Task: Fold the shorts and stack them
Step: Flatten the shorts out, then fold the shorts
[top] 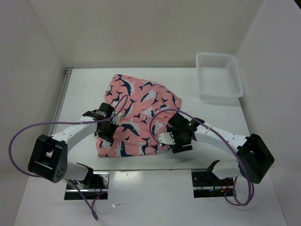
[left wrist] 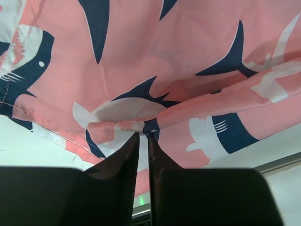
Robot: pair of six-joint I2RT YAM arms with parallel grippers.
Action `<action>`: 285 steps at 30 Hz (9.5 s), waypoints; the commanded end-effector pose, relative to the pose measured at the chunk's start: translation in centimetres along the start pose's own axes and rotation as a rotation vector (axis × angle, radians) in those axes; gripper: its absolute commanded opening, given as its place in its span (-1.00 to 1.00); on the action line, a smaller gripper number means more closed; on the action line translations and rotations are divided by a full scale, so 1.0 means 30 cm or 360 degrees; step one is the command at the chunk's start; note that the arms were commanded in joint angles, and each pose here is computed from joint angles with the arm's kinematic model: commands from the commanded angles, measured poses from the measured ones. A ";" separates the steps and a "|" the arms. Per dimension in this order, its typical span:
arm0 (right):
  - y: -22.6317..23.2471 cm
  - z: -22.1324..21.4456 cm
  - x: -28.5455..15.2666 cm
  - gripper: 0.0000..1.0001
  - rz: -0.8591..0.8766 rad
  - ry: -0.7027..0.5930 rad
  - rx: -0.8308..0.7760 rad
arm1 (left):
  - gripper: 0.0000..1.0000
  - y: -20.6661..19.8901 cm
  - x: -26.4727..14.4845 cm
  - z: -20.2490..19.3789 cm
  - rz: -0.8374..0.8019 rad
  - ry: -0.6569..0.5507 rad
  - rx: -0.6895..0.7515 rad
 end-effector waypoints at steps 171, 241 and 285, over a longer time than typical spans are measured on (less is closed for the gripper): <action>-0.410 -0.076 0.224 -0.06 0.0289 -0.0575 0.3327 | -0.51 0.485 0.167 0.371 0.0415 -0.0243 -0.0648; -0.787 -0.086 -0.278 -1.00 -0.1165 -0.0075 0.1155 | 0.39 0.011 0.230 0.659 -0.0058 -0.0421 -0.0077; -0.823 0.279 -0.114 0.37 -0.0897 -0.0422 0.0850 | 0.35 0.024 -0.124 0.734 -0.0421 -0.0559 -0.0137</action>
Point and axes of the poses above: each gripper's point midway between its finger pads, its own x axis out along the fingers, its own y axis along the line the jaws close on, z = x × y, the point moved 7 cm from there along -x, back along the fingers, and after that the axes turned 15 degrees about -x, right-handed, at the moved point
